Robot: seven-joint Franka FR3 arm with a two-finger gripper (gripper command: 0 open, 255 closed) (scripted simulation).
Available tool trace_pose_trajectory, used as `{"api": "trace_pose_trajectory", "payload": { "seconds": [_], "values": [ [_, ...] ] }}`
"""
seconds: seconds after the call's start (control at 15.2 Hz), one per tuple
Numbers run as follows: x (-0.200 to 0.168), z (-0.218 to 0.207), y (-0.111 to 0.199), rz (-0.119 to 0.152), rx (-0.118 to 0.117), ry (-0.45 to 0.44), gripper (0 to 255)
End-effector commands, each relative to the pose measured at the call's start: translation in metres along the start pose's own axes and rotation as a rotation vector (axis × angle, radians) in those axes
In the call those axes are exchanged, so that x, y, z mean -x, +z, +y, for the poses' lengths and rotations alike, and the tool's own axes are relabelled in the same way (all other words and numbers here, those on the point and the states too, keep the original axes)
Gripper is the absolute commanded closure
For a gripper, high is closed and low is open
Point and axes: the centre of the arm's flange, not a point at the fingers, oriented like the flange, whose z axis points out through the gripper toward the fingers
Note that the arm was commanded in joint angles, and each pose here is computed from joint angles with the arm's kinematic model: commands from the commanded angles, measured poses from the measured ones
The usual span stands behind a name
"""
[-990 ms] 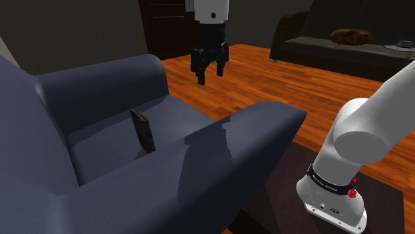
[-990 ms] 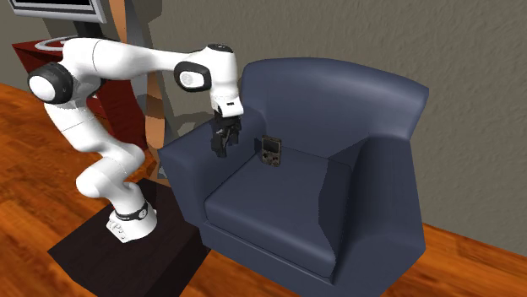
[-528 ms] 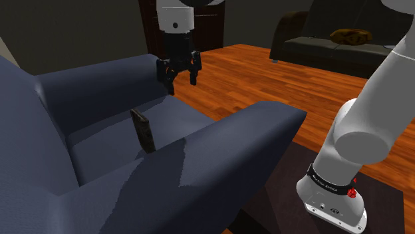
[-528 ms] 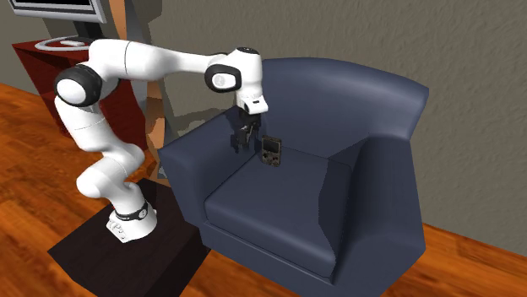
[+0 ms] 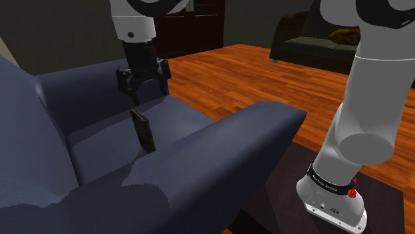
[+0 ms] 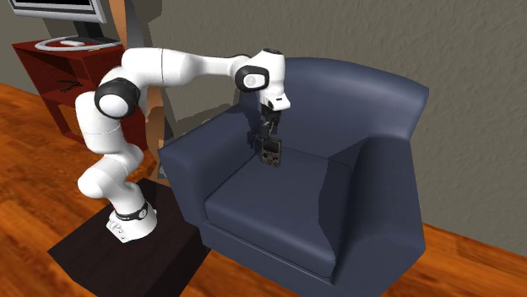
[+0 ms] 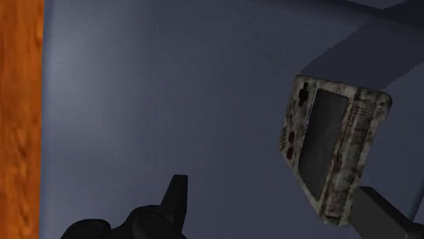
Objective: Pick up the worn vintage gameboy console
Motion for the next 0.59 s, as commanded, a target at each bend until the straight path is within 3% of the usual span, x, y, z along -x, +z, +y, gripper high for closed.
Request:
{"api": "trace_pose_trajectory", "payload": {
  "seconds": [0.0,0.2,0.53],
  "values": [
    [-0.013,-0.024,0.01,-0.001,-0.002,0.001,0],
    [-0.028,-0.051,0.016,-0.003,-0.004,0.001,0],
    [-0.028,-0.051,0.042,-0.003,-0.004,0.001,0]
  ]
}}
